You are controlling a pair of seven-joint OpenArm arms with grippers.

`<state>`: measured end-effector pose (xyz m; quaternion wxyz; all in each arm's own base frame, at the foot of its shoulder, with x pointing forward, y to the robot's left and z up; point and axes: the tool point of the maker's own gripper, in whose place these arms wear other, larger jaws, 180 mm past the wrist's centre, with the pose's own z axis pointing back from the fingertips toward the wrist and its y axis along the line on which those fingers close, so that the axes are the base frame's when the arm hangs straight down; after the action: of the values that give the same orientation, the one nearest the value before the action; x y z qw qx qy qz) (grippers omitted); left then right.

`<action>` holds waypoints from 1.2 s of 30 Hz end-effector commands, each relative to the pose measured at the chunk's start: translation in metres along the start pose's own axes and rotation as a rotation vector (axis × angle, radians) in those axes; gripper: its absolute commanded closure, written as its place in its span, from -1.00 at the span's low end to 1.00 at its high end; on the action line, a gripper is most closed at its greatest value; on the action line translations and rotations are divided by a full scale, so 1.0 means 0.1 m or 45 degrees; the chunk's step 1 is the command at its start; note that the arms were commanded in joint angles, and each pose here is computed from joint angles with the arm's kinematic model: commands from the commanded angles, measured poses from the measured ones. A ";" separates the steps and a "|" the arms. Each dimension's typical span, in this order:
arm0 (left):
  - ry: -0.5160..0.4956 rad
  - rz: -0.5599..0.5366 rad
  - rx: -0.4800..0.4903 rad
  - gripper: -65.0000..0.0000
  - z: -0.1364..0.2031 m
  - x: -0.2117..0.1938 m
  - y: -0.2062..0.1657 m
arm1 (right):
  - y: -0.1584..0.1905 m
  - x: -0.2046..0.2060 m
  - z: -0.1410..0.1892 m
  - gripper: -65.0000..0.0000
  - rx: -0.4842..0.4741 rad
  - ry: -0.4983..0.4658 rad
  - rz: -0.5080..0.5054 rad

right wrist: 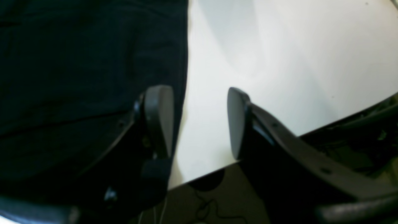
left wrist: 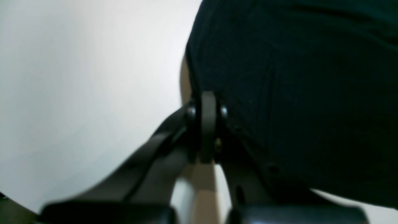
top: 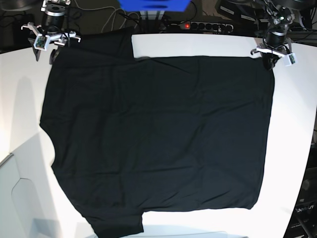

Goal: Fold the T-shirt properly
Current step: 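Close both grippers on the shirt's shoulder corners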

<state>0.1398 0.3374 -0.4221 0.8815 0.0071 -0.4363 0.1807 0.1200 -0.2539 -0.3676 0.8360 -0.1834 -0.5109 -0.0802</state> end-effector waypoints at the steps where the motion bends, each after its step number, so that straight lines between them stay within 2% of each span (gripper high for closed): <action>1: 0.065 -0.031 0.003 1.00 0.03 -0.09 0.02 | 0.00 -0.02 0.06 0.10 0.020 0.000 0.005; 5: 0.064 -0.030 0.005 1.00 0.03 -0.09 0.03 | 0.25 -0.09 0.13 -0.08 0.160 0.028 -0.039; 8: 0.064 -0.030 0.005 1.00 0.03 -0.09 0.03 | 0.36 -0.12 0.18 -0.14 0.196 0.043 -0.082; 11: 0.066 -0.029 0.005 1.00 0.03 -0.10 0.03 | 0.39 -0.13 0.19 -0.14 0.202 0.054 -0.087; 18: 0.067 -0.028 0.005 1.00 0.03 -0.10 0.03 | 0.42 -0.28 0.10 -0.14 0.205 0.186 -0.085; 36: 0.056 -0.047 0.008 1.00 0.03 -0.04 0.06 | 0.30 -0.31 0.10 -0.15 0.167 0.201 -0.072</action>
<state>0.1405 0.3389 -0.4210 0.8837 0.0061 -0.4345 0.1742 0.1055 -0.2238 -0.4047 0.8868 -0.1086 -0.4401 -0.0899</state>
